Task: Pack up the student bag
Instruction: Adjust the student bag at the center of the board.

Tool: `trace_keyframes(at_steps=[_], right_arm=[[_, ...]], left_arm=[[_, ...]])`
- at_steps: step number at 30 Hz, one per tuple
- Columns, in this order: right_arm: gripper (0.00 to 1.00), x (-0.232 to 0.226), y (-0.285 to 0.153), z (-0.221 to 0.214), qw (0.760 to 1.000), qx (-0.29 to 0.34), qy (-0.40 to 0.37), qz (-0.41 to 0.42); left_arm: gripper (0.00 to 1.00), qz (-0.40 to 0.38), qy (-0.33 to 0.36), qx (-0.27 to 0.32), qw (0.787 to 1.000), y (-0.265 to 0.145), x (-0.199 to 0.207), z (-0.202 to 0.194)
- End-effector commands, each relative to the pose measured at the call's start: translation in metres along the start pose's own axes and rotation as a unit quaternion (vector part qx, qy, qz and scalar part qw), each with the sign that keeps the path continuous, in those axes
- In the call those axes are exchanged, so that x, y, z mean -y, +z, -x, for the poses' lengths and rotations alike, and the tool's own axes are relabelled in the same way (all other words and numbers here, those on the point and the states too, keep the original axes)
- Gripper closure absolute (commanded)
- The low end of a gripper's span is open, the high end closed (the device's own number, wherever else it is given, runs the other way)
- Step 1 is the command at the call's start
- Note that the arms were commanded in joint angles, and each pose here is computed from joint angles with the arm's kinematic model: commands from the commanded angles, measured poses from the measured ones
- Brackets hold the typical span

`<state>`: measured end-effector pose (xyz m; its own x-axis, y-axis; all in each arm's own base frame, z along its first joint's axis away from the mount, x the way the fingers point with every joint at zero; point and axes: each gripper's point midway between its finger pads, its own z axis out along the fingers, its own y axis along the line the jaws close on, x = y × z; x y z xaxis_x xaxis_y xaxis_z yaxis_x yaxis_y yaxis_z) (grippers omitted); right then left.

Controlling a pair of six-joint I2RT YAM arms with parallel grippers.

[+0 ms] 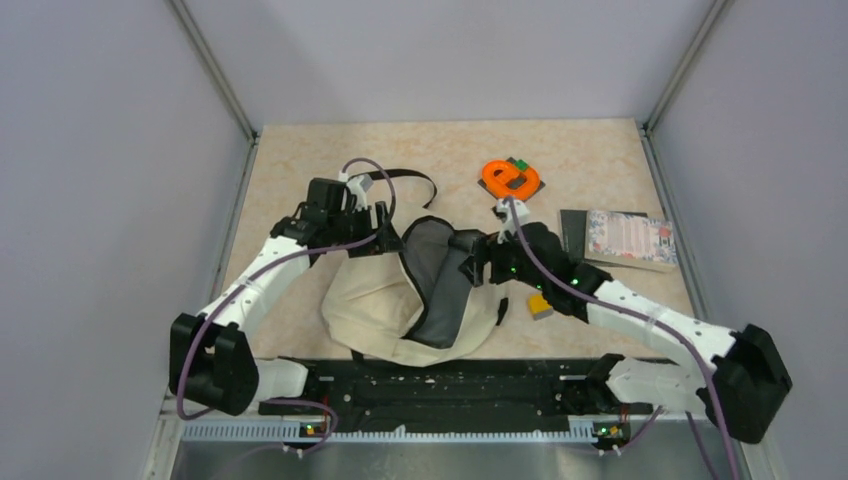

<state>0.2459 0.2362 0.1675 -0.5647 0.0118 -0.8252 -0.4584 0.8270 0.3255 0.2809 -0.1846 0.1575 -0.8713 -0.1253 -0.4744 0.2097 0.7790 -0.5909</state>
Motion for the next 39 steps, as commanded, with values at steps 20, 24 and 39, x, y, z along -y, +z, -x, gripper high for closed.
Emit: trace_keyframes(at_steps=[20,24,39], right_arm=[[0.33,-0.126,0.134,0.01,0.986,-0.014,-0.067,0.15],[0.33,-0.122,0.135,0.005,0.987,-0.017,-0.067,0.142],[0.34,-0.101,0.14,0.019,0.992,-0.009,-0.053,0.113]], left_arm=[[0.21,0.027,0.017,0.125,0.992,-0.042,-0.009,-0.028],[0.2,0.034,-0.02,0.139,0.99,-0.037,-0.013,-0.023],[0.23,-0.102,-0.042,0.043,0.993,-0.01,0.02,-0.055]])
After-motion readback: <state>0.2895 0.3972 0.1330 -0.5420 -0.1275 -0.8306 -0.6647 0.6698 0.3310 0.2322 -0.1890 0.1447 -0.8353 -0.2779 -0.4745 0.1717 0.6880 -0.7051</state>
